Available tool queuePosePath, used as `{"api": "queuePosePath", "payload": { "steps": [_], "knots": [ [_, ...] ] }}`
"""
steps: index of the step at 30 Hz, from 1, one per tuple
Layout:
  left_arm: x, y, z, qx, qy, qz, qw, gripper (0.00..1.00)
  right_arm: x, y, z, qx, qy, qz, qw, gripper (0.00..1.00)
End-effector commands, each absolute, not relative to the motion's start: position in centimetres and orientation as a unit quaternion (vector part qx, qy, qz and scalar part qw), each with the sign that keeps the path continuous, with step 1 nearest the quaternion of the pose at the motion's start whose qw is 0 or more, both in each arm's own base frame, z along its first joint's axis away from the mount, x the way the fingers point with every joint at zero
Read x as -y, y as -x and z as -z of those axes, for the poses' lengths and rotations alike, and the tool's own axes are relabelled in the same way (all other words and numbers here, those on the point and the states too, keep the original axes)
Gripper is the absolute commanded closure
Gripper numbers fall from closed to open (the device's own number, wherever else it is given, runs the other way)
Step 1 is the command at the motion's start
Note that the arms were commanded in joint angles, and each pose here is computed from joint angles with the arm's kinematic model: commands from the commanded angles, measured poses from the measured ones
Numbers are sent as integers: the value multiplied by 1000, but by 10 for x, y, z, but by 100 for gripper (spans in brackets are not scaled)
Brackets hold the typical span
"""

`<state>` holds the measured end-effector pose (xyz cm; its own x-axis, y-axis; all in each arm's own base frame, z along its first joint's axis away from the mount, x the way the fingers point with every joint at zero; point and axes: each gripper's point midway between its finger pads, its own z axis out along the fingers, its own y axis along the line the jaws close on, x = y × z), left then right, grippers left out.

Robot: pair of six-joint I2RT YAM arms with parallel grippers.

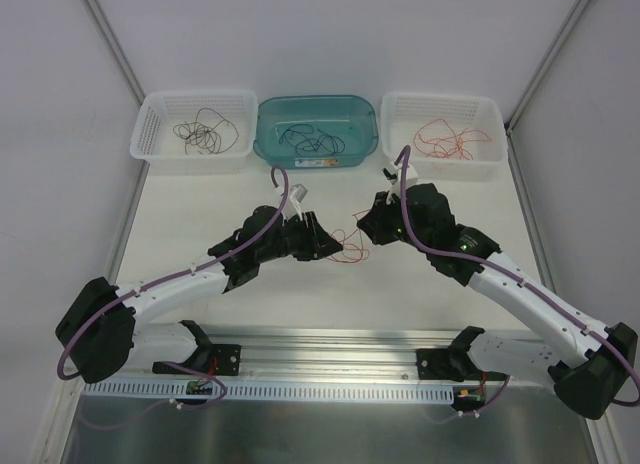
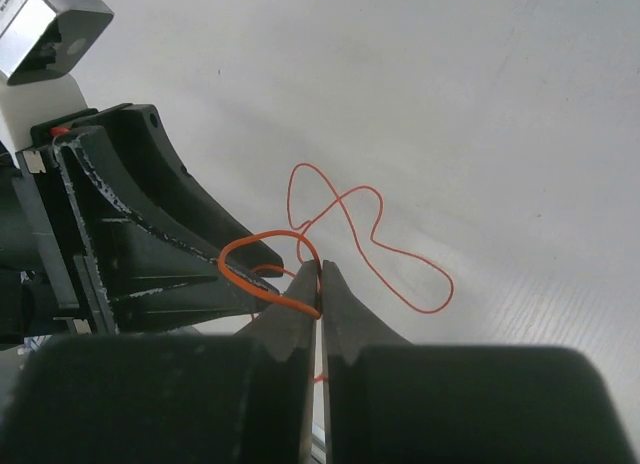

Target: Untangle the cables

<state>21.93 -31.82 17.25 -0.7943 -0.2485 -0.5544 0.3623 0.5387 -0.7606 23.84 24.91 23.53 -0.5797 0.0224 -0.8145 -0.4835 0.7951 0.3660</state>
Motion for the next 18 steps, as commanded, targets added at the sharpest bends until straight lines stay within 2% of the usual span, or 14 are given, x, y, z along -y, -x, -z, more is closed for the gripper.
{"api": "queuePosePath", "payload": {
  "steps": [1,3,4,6,12,18],
  "knots": [
    [330,-221,-200,-789,-53,509,339,69,-256,-239,-249,-826,133,-310,452,99],
    [329,-219,-201,-788,-54,511,340,81,-253,-242,-243,-831,130,-298,450,99],
    [328,-218,-199,-788,-54,509,341,90,-252,-243,-239,-834,128,-293,449,99],
    [325,-217,-200,-787,-54,508,347,99,-248,-245,-233,-840,124,-280,448,99],
    [317,-212,-200,-783,-66,504,359,100,-237,-245,-212,-856,114,-251,438,99],
    [297,-215,-196,-793,-74,458,394,100,-194,-254,-193,-876,70,-177,443,99]
  ]
}}
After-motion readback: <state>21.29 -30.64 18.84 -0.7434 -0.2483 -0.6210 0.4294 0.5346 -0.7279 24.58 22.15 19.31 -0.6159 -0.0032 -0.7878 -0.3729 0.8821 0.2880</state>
